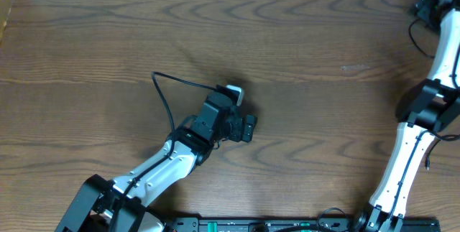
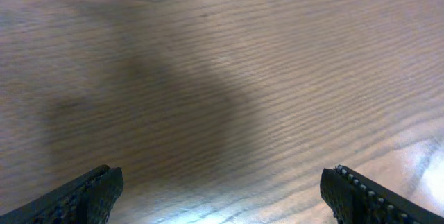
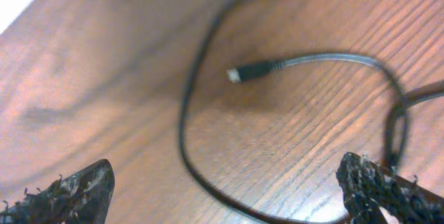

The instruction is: Untangle cables

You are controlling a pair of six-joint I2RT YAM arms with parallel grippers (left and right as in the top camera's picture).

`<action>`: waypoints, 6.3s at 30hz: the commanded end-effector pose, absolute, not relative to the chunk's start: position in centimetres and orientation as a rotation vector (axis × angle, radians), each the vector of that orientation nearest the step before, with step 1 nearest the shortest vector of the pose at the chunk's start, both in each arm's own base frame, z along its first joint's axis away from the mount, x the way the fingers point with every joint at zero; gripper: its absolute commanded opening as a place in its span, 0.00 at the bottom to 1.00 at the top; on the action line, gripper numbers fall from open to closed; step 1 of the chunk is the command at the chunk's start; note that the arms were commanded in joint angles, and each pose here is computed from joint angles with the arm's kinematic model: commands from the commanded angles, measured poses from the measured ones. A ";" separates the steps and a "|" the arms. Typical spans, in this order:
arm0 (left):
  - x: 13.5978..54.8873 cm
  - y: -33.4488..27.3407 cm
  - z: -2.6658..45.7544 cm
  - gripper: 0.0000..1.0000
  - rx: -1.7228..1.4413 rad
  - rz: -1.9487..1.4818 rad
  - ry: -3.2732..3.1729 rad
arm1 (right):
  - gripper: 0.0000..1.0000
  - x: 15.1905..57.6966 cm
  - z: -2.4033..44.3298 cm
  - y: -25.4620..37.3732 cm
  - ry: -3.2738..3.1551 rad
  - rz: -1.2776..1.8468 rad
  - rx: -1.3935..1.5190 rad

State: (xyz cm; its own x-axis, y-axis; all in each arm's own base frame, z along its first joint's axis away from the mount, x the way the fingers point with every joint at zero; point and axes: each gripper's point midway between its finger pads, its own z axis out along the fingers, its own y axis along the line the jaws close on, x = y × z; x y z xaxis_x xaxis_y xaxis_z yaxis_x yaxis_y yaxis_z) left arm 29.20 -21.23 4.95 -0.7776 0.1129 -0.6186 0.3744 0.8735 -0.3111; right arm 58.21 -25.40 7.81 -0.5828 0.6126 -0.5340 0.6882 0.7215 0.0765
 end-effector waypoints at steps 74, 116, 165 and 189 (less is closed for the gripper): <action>28.8 -22.4 5.6 0.97 0.360 -0.691 2.422 | 0.99 54.0 2.0 -26.2 2.668 0.091 0.649; 29.7 -22.9 6.7 0.97 0.363 -0.705 2.354 | 0.99 52.6 -1.1 -27.6 2.826 -0.408 0.495; 29.2 -22.6 6.1 0.98 0.369 -0.697 2.388 | 0.99 49.8 2.2 -29.8 2.737 -0.193 0.851; 29.1 -22.3 10.6 0.98 0.371 -0.711 2.276 | 0.99 35.7 23.9 -29.3 2.347 -0.669 1.517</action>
